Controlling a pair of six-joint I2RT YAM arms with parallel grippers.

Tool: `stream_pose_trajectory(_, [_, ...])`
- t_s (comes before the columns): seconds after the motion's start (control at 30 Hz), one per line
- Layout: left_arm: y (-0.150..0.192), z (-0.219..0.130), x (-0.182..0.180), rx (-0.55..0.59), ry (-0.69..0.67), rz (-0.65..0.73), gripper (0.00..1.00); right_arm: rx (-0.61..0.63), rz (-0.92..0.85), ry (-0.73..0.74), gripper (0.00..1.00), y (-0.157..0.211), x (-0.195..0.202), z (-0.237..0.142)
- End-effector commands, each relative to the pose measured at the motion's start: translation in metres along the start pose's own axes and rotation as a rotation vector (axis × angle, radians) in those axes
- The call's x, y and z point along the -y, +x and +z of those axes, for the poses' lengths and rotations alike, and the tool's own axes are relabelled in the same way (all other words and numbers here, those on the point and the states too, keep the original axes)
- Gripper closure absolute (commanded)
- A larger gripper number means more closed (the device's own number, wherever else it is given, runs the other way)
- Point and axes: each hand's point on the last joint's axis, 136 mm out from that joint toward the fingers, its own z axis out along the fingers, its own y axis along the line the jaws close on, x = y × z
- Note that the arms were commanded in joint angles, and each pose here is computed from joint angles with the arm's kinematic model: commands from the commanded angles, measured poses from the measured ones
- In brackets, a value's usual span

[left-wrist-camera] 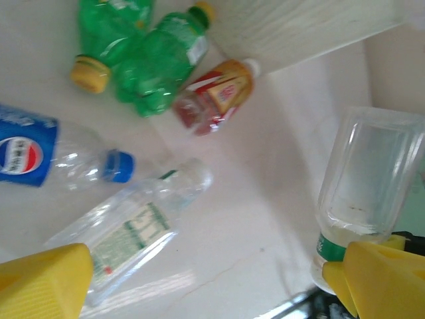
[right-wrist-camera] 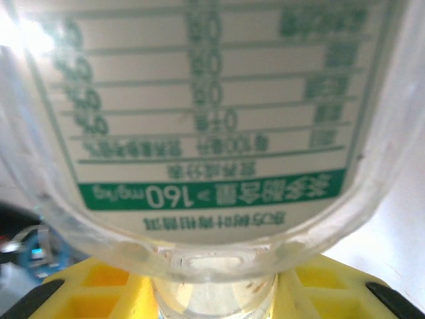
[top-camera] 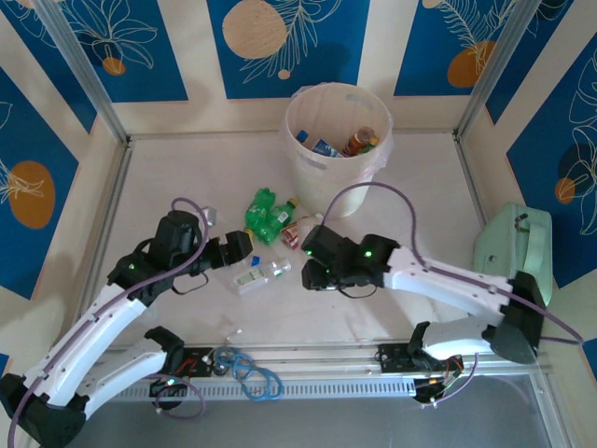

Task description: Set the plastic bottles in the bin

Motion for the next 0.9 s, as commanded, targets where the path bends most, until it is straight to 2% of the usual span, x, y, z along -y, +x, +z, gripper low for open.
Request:
stream_pose_trajectory(0.0, [-0.027, -0.018, 0.06, 0.057, 0.245, 0.025, 0.03, 0.111, -0.051, -0.234, 0.7, -0.025, -0.04, -0.036])
stream_pose_trajectory(0.2, [-0.047, -0.04, 0.135, 0.062, 0.602, 0.046, 0.01, 0.142, -0.153, -0.555, 0.7, -0.041, -0.095, -0.097])
stream_pose_trajectory(0.37, [-0.052, -0.047, 0.157, 0.034, 0.697, 0.092, 0.0, 0.124, -0.23, -0.728, 0.7, -0.037, -0.126, -0.126])
stream_pose_trajectory(0.5, [-0.055, -0.063, 0.179, 0.046, 0.851, 0.112, 0.0, 0.108, -0.242, -0.788, 0.7, -0.037, -0.136, -0.136])
stream_pose_trajectory(0.87, [-0.061, -0.078, 0.2, 0.079, 1.011, 0.155, 0.03, 0.052, -0.283, -0.918, 0.69, -0.028, -0.156, -0.152])
